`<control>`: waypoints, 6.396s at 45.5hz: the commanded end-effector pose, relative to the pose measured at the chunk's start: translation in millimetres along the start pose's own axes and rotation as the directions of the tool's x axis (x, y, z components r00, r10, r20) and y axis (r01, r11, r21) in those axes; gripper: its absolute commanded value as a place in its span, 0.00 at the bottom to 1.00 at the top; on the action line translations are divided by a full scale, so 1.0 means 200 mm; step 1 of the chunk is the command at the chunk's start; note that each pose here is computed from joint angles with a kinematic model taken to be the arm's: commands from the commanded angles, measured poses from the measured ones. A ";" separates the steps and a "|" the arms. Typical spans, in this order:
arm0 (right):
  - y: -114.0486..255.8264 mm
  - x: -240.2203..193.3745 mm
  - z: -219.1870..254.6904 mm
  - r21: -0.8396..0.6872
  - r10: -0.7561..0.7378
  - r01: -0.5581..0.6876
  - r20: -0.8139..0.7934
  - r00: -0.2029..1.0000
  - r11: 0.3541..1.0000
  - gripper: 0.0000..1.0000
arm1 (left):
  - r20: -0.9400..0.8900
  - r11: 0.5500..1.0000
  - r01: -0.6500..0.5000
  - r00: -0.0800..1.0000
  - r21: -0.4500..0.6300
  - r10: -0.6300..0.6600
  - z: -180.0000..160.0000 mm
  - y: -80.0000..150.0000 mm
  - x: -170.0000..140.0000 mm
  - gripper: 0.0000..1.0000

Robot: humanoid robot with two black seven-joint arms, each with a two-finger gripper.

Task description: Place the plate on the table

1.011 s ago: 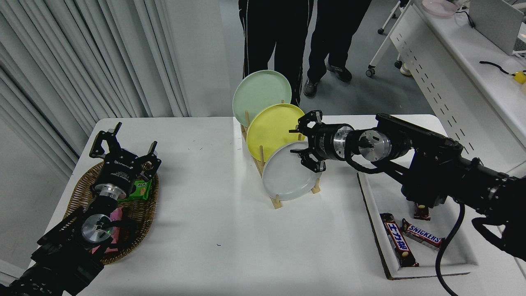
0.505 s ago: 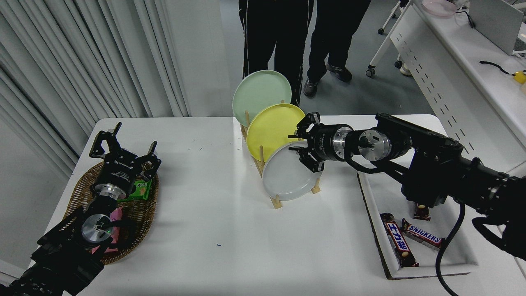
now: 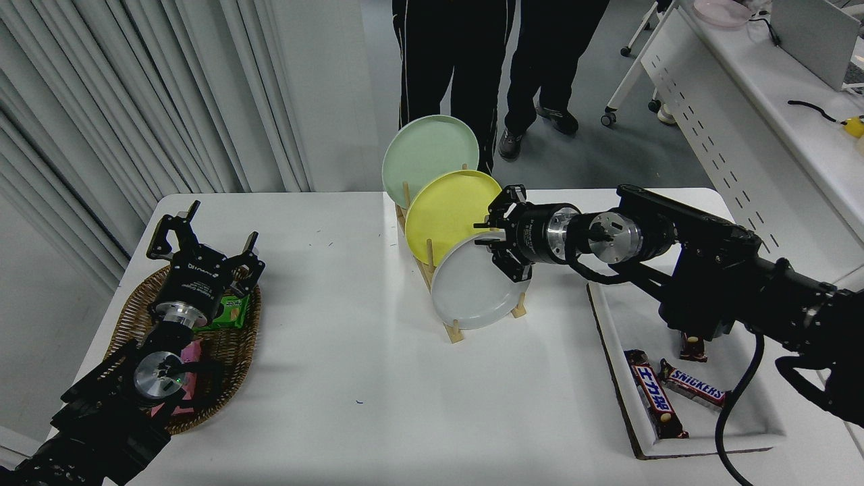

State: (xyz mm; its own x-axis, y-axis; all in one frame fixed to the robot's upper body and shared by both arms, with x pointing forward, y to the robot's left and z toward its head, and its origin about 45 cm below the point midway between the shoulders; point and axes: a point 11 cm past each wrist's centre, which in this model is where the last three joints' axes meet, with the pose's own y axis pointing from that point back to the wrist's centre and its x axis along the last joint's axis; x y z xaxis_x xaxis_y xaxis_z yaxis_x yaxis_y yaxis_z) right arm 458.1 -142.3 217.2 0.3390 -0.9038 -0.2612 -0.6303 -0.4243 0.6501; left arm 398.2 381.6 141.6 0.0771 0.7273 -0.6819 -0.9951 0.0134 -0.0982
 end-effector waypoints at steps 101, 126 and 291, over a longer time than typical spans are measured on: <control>0.35 -0.12 -0.29 0.048 -0.189 0.183 0.168 0.967 0.982 0.00 | 0.000 1.000 0.001 1.000 0.001 -0.001 0.00 0.00 0.00 1.00; 0.73 -0.36 -0.73 0.050 -0.191 0.186 0.393 0.900 0.981 0.00 | 0.001 1.000 0.000 1.000 0.001 0.000 0.00 0.00 0.00 1.00; -0.15 -0.06 0.72 -0.565 0.484 0.152 0.794 0.368 0.811 0.00 | 0.000 1.000 -0.001 1.000 -0.001 0.001 0.00 0.00 0.00 1.00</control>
State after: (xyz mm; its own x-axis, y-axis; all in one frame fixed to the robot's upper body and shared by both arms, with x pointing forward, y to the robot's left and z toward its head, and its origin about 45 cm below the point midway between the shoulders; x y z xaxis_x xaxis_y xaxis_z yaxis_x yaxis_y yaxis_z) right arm 372.5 -121.3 102.1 -0.7253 -0.5888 -0.3566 -0.0622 -0.4598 0.8858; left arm 398.2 381.5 141.6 0.0774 0.7273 -0.6819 -0.9951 0.0138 -0.0982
